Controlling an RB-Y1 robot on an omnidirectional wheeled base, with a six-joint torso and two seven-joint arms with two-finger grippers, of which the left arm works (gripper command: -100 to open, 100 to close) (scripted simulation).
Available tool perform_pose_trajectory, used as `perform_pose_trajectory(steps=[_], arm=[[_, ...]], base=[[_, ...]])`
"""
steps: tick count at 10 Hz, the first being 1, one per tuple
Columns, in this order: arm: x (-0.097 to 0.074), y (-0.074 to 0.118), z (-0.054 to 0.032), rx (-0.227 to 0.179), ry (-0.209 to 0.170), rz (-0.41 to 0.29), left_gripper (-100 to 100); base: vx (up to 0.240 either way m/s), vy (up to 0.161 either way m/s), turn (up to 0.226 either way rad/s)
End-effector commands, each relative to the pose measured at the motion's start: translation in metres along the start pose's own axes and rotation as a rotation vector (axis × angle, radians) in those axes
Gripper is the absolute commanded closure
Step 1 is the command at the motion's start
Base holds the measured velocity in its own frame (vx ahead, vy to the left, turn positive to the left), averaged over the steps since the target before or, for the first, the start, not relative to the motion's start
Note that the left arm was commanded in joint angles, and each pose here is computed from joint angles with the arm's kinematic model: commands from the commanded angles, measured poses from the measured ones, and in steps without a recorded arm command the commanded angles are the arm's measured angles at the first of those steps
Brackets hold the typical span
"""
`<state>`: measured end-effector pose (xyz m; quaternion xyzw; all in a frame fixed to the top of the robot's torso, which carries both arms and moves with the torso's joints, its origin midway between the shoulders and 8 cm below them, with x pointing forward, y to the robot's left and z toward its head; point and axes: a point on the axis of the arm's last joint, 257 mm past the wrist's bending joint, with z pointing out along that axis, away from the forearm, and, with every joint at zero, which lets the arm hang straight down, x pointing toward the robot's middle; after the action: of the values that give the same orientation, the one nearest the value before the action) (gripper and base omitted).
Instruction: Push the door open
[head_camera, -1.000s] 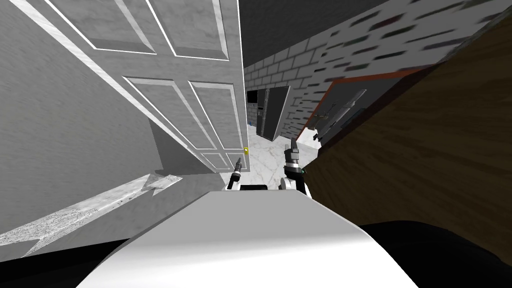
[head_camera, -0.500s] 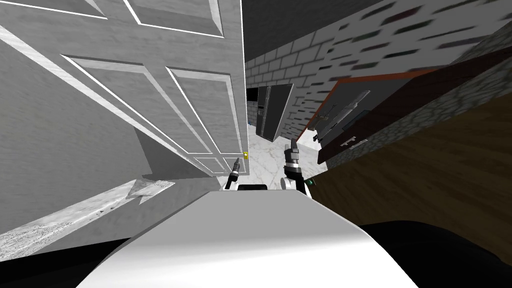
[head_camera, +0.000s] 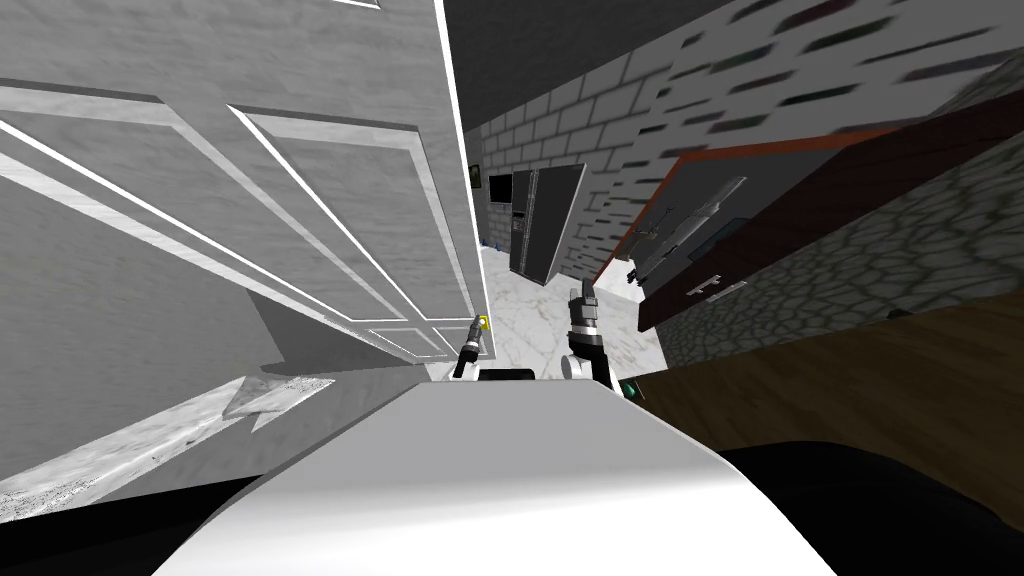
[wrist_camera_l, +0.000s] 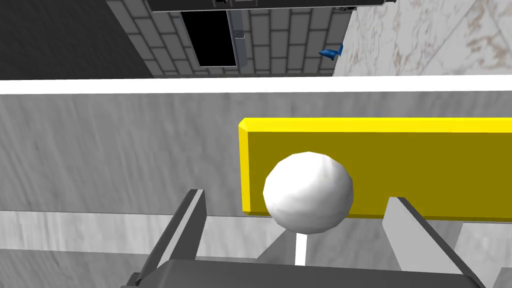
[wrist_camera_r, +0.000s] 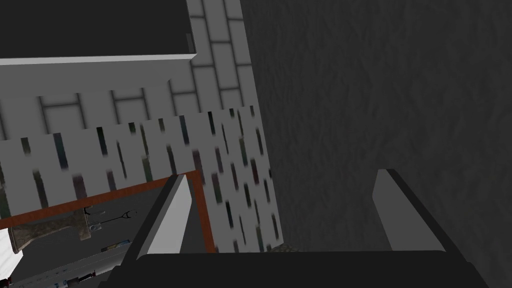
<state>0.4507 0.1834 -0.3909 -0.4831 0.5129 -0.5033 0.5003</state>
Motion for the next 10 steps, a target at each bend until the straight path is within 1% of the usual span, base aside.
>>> perform_pose_trajectory(steps=[1,2,7,8,10], arm=[[0.0,0.0,0.0,0.0,0.0,0.0,-100],[0.0,0.0,0.0,0.0,0.0,0.0,100],[0.0,0.0,0.0,0.0,0.0,0.0,100],[-0.019,0.003,-0.0005,-0.007,-0.025,0.018,100],[-0.035,0.003,-0.0002,-0.007,-0.05,0.028,100]], base=[[0.071,-0.022,0.023],[-0.016,0.0,-0.016],[-0.011,0.004,-0.005],[0.121,-0.057,0.057],[0.211,-0.081,0.082]])
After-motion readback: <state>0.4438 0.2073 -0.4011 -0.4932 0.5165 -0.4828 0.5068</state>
